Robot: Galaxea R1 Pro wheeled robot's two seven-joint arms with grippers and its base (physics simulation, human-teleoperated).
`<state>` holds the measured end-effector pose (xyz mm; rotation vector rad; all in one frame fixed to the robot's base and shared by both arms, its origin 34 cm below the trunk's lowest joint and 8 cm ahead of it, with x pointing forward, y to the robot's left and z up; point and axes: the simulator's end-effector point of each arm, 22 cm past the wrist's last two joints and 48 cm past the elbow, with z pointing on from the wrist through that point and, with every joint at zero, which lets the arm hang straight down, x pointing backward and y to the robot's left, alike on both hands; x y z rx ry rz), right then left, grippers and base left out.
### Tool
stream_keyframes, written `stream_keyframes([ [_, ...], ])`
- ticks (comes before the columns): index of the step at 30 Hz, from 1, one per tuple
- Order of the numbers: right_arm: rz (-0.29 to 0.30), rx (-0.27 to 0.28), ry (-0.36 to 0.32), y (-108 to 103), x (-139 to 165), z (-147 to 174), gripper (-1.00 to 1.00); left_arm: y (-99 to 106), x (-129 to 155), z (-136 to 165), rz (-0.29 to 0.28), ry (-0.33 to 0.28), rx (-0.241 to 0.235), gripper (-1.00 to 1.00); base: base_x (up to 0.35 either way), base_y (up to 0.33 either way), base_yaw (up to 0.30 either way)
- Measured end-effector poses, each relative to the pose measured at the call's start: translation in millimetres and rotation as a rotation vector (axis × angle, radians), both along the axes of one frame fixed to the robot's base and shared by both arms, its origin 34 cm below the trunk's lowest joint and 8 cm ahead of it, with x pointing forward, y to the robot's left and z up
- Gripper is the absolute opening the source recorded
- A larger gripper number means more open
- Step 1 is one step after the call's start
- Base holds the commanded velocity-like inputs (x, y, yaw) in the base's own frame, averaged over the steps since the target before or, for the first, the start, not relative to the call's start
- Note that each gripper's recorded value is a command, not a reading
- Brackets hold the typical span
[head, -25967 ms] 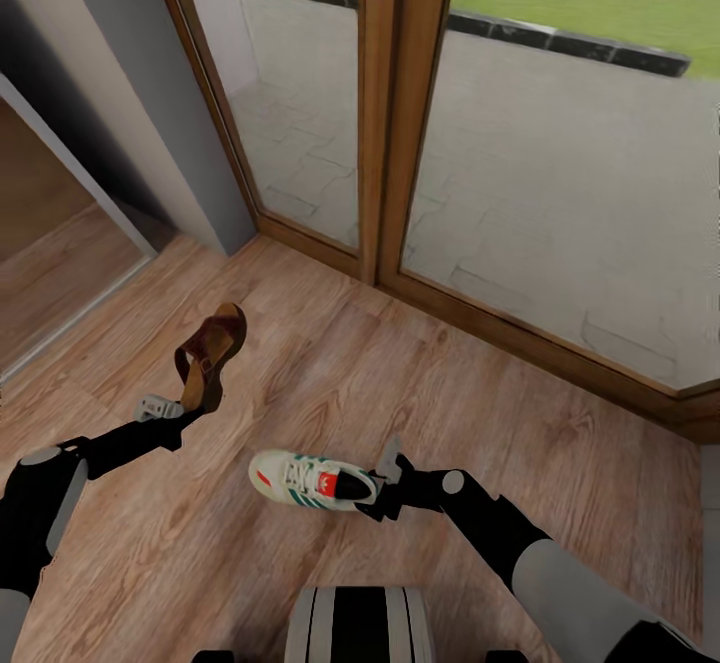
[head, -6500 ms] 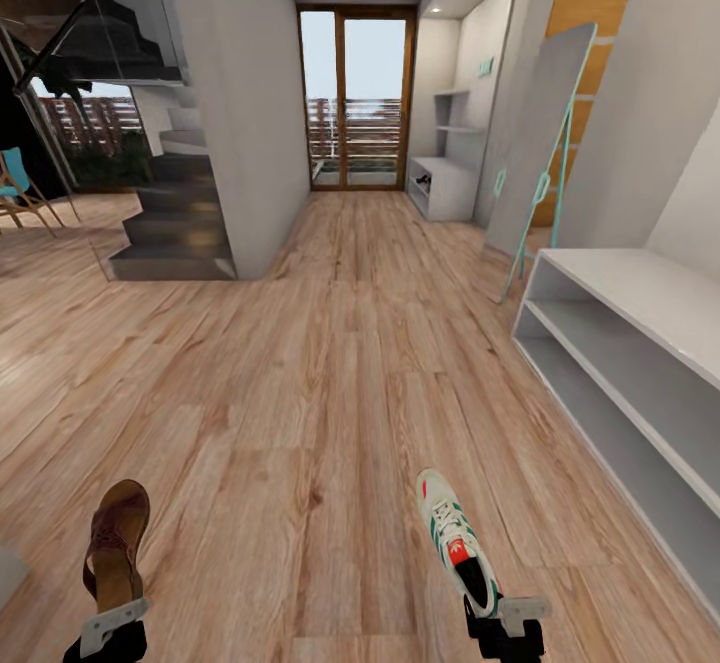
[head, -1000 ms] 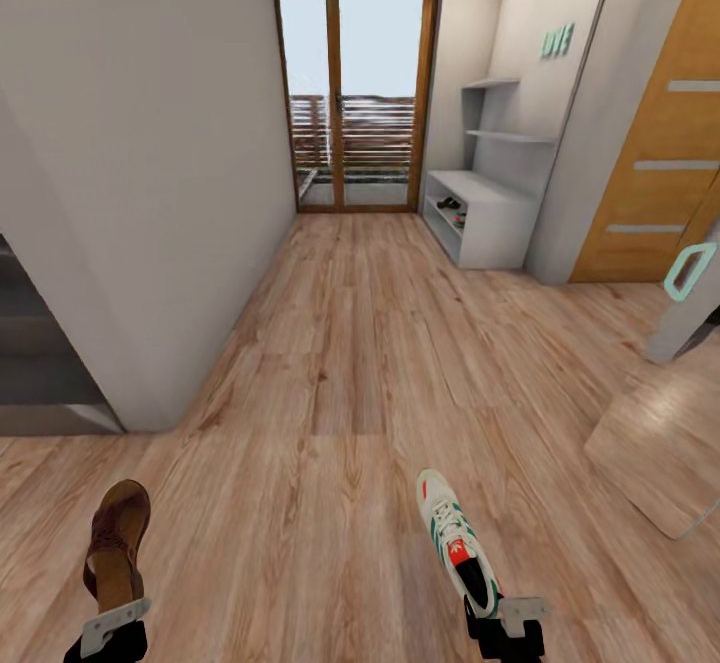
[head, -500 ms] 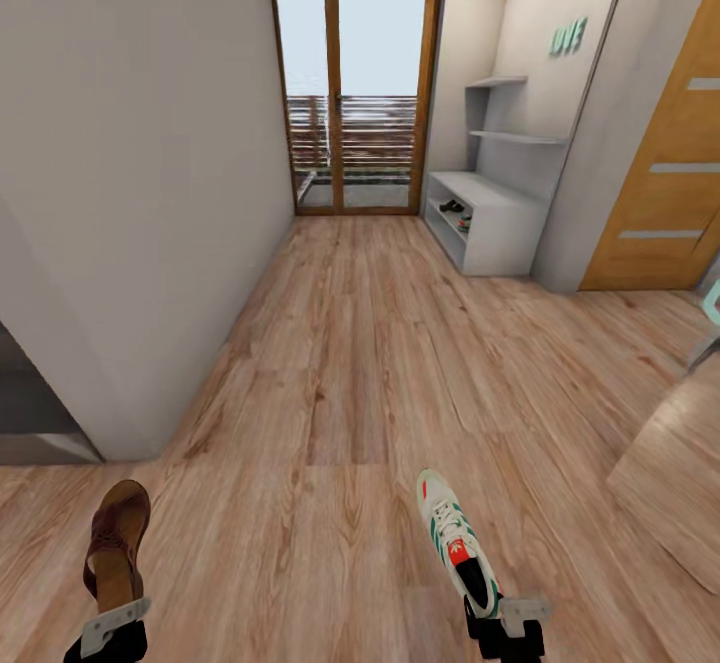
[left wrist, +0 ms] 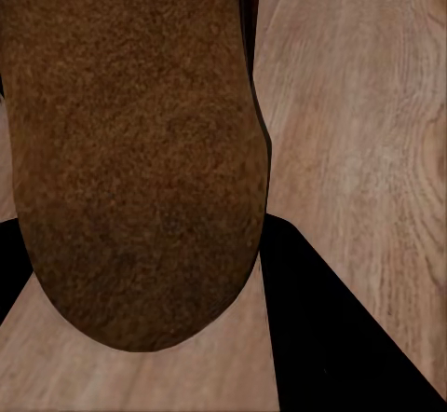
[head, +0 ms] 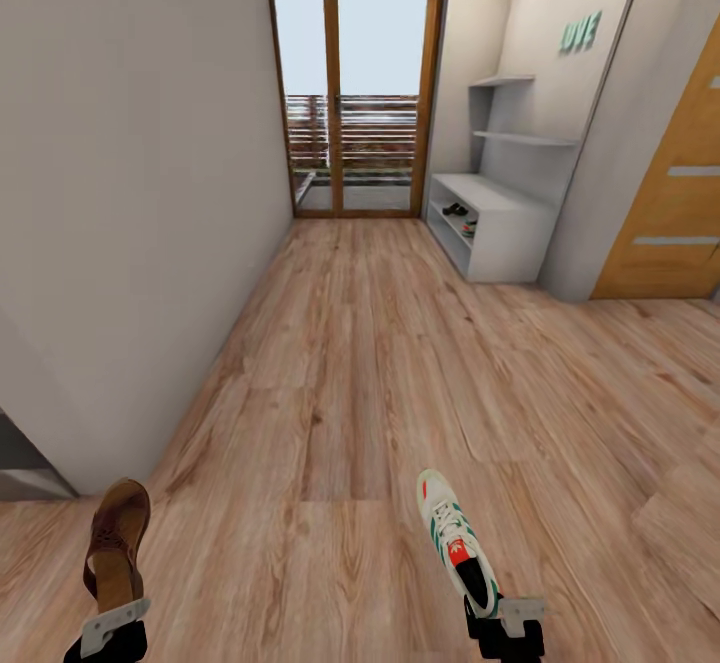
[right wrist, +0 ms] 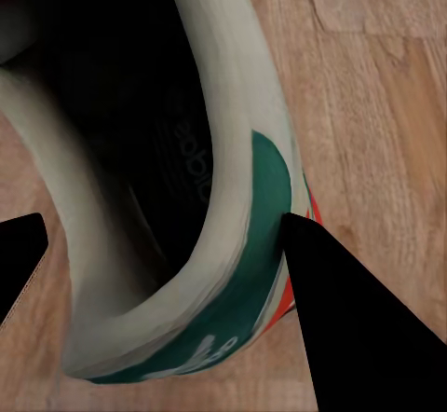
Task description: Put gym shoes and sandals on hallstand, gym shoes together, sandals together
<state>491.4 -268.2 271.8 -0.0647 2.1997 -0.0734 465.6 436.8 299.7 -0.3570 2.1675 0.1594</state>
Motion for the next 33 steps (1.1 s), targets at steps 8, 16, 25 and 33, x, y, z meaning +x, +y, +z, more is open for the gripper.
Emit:
stream_keyframes([
  [8,0.000,0.000,0.000,0.0,0.0,0.0,-1.00,0.2,0.0,0.0,0.000,0.000,0.000,-1.00,0.338,0.000,0.000],
  [16,0.000,0.000,0.000,0.0,0.0,0.0,-1.00,0.3,0.0,0.1,0.000,0.000,0.000,-1.00,0.338,0.000,0.000],
  [25,0.000,0.000,0.000,0.0,0.0,0.0,-1.00,0.9,0.2,0.4,0.000,-0.001,0.001,-1.00,0.338,0.000,0.000],
  [33,0.000,0.000,0.000,0.0,0.0,0.0,-1.00,0.7,0.4,0.5,0.000,-0.001,0.001,-1.00,0.338,0.000,0.000],
])
